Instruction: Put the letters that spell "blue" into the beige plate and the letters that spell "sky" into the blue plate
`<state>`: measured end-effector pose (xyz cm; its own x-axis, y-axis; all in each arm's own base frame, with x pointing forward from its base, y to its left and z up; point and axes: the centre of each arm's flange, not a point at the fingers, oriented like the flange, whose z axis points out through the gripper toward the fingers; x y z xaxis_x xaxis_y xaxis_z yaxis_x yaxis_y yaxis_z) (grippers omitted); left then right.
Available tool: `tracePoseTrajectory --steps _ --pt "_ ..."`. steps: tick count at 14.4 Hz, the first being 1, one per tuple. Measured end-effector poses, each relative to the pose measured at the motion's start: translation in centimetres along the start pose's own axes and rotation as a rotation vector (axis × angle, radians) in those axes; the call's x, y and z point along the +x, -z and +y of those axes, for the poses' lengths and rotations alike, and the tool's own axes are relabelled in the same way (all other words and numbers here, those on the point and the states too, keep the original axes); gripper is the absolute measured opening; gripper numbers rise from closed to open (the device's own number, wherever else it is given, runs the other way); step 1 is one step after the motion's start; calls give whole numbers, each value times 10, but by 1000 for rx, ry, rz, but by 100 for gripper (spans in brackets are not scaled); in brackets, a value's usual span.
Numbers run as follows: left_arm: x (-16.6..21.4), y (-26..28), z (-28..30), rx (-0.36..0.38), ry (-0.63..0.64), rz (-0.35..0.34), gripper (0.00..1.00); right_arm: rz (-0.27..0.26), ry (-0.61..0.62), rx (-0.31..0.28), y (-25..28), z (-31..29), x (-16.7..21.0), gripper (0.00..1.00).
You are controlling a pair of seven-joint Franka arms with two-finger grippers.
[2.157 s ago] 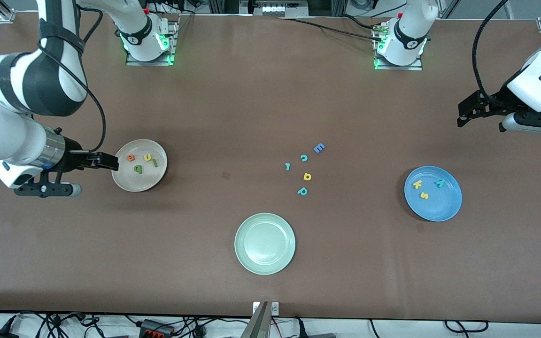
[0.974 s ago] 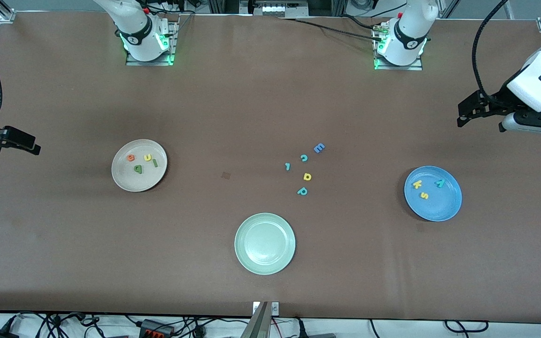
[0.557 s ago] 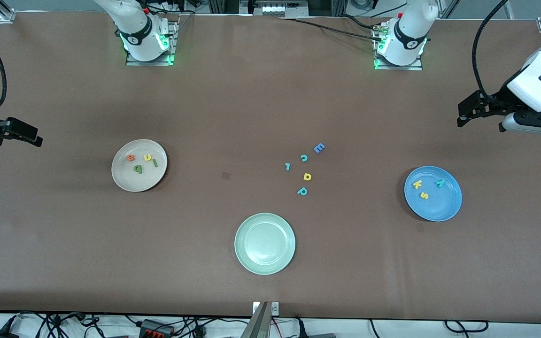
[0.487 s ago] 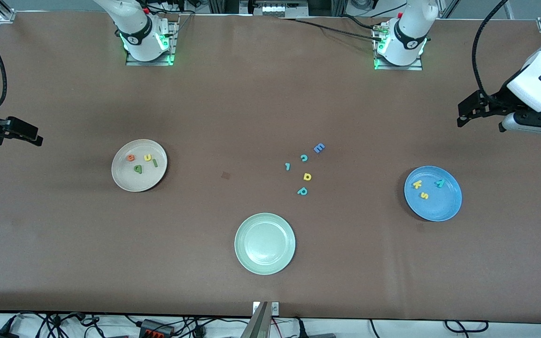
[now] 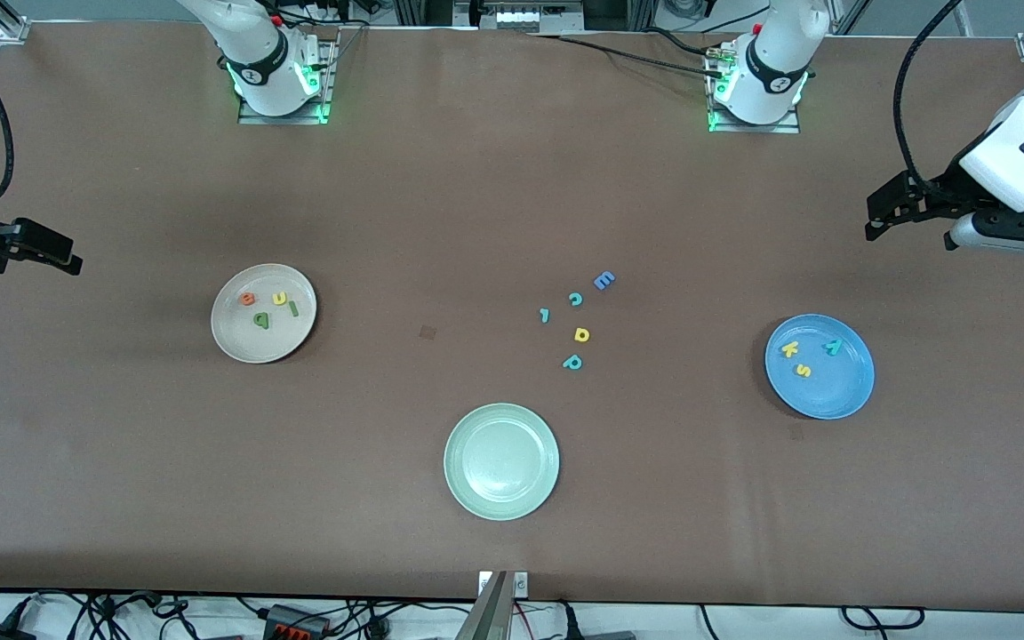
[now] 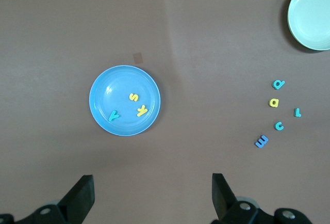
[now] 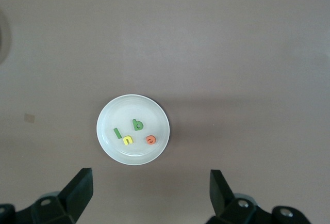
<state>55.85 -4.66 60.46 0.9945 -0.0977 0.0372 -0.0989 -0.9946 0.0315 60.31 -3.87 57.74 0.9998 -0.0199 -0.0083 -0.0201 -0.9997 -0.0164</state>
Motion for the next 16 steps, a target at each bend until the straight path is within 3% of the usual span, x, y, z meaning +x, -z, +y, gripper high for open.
tracePoseTrajectory --steps 16 --pt "0 0 0 0 0 0 100 -43 -11 -7 -15 7 -15 100"
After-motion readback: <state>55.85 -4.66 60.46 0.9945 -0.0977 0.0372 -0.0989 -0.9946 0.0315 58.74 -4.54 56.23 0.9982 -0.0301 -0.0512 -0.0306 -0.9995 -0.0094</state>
